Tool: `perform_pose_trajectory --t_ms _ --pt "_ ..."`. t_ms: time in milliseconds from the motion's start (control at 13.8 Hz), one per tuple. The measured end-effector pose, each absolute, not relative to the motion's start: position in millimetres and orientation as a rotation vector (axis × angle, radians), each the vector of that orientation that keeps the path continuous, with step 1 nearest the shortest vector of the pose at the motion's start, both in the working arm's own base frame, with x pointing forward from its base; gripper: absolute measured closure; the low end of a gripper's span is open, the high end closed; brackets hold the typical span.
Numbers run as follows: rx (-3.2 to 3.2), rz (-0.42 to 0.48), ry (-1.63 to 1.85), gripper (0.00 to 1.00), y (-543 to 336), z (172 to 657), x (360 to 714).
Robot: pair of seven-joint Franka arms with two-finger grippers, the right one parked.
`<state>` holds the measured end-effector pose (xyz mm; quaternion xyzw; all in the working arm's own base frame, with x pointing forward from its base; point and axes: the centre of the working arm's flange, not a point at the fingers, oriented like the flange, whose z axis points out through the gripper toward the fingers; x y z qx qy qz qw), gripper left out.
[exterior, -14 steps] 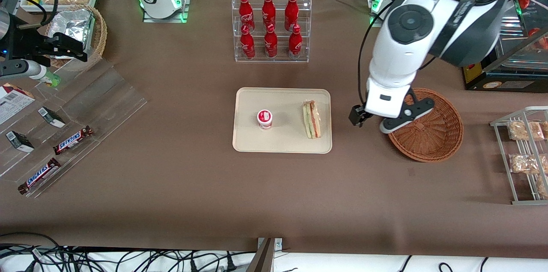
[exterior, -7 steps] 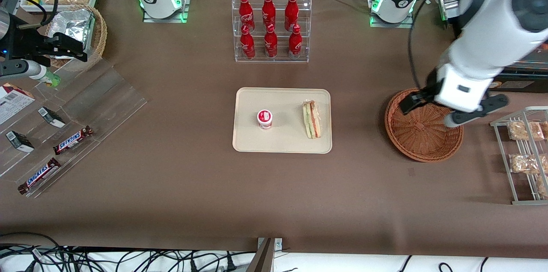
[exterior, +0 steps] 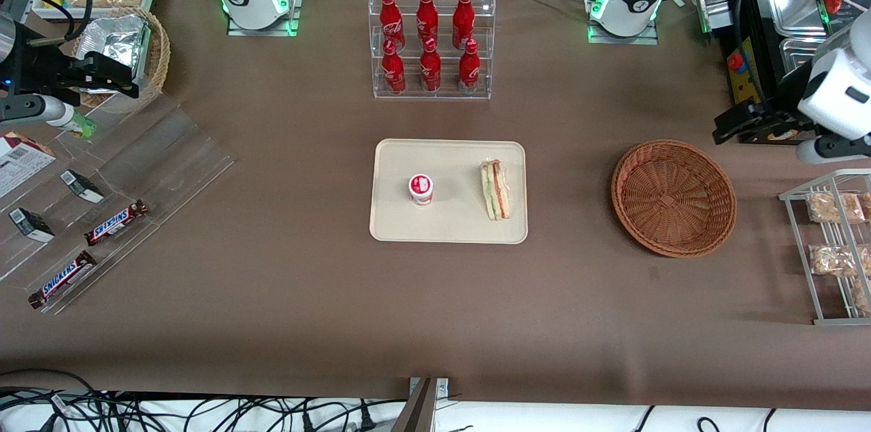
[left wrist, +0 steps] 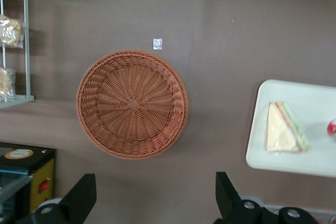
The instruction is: Place sandwich from basket to tray
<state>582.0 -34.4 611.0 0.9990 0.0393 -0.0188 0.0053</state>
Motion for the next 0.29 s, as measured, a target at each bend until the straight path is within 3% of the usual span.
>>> perform_pose_trajectory --t_ms 290 --pt "3.132 -0.070 -0.075 0.00 -34.0 614.4 575.3"
